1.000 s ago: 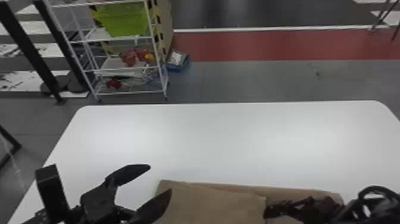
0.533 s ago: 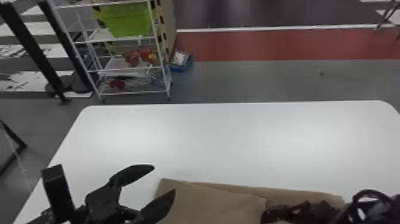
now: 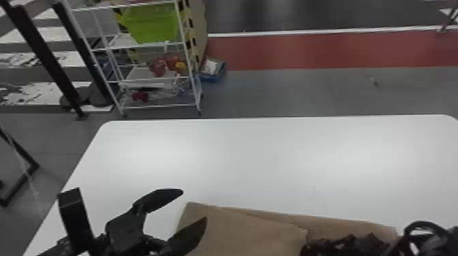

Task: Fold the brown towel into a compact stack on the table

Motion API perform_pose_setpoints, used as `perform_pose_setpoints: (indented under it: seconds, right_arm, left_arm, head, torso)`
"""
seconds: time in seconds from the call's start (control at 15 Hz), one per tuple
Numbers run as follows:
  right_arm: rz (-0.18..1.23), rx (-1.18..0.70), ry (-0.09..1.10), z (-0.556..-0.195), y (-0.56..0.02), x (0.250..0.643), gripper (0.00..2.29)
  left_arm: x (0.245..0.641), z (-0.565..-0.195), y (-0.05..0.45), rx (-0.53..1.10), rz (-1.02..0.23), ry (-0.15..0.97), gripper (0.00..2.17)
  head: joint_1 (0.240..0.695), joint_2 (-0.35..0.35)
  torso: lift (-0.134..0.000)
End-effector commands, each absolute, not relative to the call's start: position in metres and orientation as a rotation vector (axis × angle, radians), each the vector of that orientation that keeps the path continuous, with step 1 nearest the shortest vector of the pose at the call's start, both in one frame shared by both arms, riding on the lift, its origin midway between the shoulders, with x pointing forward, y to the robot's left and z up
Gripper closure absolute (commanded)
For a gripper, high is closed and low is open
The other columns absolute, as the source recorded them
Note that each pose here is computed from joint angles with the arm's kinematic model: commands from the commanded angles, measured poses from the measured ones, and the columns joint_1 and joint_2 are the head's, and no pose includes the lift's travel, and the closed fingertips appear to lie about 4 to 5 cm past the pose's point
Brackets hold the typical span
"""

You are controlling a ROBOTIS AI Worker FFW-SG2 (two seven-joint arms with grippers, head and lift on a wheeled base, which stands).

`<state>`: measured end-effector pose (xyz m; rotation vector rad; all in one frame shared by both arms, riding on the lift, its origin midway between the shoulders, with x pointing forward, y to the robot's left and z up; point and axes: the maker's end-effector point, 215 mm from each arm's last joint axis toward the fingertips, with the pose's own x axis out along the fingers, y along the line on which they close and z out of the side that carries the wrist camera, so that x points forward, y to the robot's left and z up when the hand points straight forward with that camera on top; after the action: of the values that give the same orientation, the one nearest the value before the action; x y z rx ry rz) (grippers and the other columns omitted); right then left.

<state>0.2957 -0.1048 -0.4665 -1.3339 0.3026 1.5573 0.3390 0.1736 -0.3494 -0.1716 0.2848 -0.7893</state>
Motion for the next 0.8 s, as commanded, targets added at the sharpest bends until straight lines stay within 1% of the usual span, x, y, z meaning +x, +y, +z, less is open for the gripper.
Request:
perform_pose_setpoints:
  seconds: [0.0, 0.07, 0.13, 0.33, 0.47, 0.73]
  right_arm:
    - [1.567, -1.328, 0.304, -0.468, -0.101, 0.294, 0.70]
    - [1.569, -1.322, 0.299, -0.468, -0.099, 0.293, 0.88]
    - [1.567, -1.312, 0.297, -0.466, -0.098, 0.294, 0.90]
    - [1.558, -1.296, 0.302, -0.465, -0.098, 0.296, 0.89]
    - [1.556, -1.287, 0.303, -0.464, -0.097, 0.296, 0.54]
    - [1.545, -1.273, 0.284, -0.456, -0.094, 0.300, 0.54]
  left_arm:
    - [0.340, -0.349, 0.173, -0.172, -0.790, 0.280, 0.06]
    - [0.339, -0.349, 0.173, -0.173, -0.790, 0.281, 0.06]
    - [0.339, -0.349, 0.173, -0.173, -0.790, 0.281, 0.06]
    - [0.339, -0.350, 0.172, -0.174, -0.791, 0.282, 0.06]
    - [0.339, -0.350, 0.172, -0.174, -0.791, 0.282, 0.06]
    - [0.339, -0.349, 0.171, -0.174, -0.792, 0.281, 0.06]
  head:
    - [0.695, 0.127]
    - [0.695, 0.130]
    - [0.695, 0.132]
    - [0.695, 0.139]
    - [0.695, 0.139]
    - [0.695, 0.141]
  torso:
    - [-0.119]
    - [-0.119]
    - [-0.119]
    - [-0.119]
    - [-0.119]
    - [-0.119]
